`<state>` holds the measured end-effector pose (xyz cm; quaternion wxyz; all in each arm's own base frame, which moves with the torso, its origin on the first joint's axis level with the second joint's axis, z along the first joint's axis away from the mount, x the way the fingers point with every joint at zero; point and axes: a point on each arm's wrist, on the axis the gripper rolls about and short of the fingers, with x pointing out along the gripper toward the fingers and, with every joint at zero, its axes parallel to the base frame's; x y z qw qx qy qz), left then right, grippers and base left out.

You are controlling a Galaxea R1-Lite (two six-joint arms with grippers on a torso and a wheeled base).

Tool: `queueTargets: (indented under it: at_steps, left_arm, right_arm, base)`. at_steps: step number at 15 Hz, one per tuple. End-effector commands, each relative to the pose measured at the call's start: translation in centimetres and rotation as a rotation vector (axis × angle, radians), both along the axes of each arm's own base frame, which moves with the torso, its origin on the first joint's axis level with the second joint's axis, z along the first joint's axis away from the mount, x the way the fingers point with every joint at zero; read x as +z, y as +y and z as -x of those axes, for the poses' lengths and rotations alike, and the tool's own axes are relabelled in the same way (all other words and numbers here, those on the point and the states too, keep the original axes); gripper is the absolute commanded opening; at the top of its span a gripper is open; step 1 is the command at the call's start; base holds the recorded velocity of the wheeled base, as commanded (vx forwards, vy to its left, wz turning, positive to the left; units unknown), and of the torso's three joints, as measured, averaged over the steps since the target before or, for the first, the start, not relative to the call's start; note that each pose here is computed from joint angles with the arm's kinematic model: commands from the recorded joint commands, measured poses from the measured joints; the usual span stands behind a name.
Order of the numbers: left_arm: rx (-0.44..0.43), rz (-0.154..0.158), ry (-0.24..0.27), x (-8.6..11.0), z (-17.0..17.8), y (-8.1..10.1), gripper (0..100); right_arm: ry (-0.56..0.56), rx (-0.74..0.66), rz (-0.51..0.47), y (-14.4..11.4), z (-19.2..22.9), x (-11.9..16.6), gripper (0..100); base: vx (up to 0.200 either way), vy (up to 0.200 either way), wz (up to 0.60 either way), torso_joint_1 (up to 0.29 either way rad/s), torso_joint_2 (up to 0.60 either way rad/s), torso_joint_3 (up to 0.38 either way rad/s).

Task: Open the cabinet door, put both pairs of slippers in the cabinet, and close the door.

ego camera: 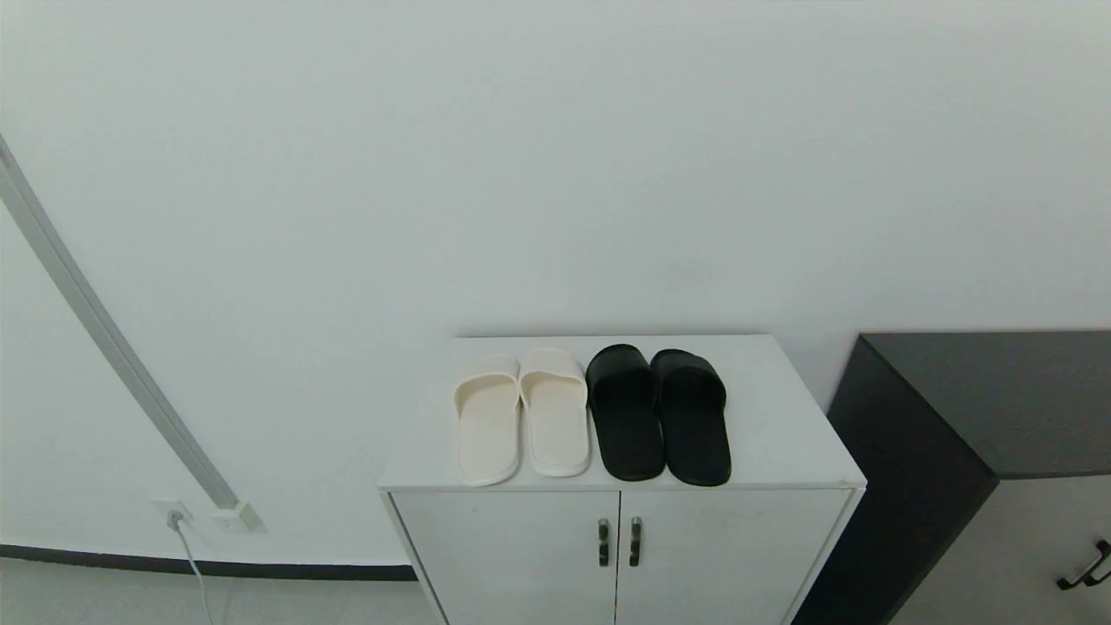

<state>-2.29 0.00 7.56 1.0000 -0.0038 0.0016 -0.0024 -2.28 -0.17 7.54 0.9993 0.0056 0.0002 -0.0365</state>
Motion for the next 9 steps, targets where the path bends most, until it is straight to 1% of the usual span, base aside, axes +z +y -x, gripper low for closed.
queueTargets:
  at_steps: [1,2,3,4,5,6,7,9]
  left_arm:
    - [0.000,0.000,0.001,0.0,0.0,0.0,0]
    - [0.000,-0.002,0.001,0.0,0.0,0.0,0]
    - [0.000,-0.002,0.001,0.0,0.0,0.0,0]
    - [-0.001,-0.003,0.001,0.0,0.0,0.0,0]
    - [-0.001,-0.003,0.001,0.0,0.0,0.0,0]
    - [-0.001,-0.002,0.001,0.0,0.0,0.0,0]
    - [0.000,0.002,0.001,0.0,0.0,0.0,0]
    - [-0.003,-0.003,0.001,0.0,0.0,0.0,0]
  right_arm:
    - [-0.005,-0.002,-0.013,0.0,0.0,0.0,100]
    - [-0.015,-0.004,-0.030,0.0,0.0,0.1,100]
    - [-0.133,0.003,-0.061,0.0,0.6,2.7,100]
    - [-0.182,0.026,-0.131,-0.1,1.1,7.1,100]
    - [-0.062,0.032,-0.122,-0.1,0.2,7.7,100]
    - [0.024,0.039,-0.083,-0.1,-0.2,7.1,100]
    - [0.111,0.079,-0.050,0.0,-1.0,6.0,100]
    - [0.228,0.150,-0.056,0.3,-2.2,5.2,100]
  base:
    - [0.000,0.000,0.00,0.000,0.00,0.000]
    - [0.000,0.000,0.00,0.000,0.00,0.000]
    - [0.000,0.000,0.00,0.000,0.00,0.000]
    - [0.000,0.000,0.00,0.000,0.00,0.000]
    - [0.000,0.000,0.00,0.000,0.00,0.000]
    - [0.000,0.000,0.00,0.000,0.00,0.000]
    - [0.000,0.000,0.00,0.000,0.00,0.000]
    - [0.000,0.000,0.00,0.000,0.00,0.000]
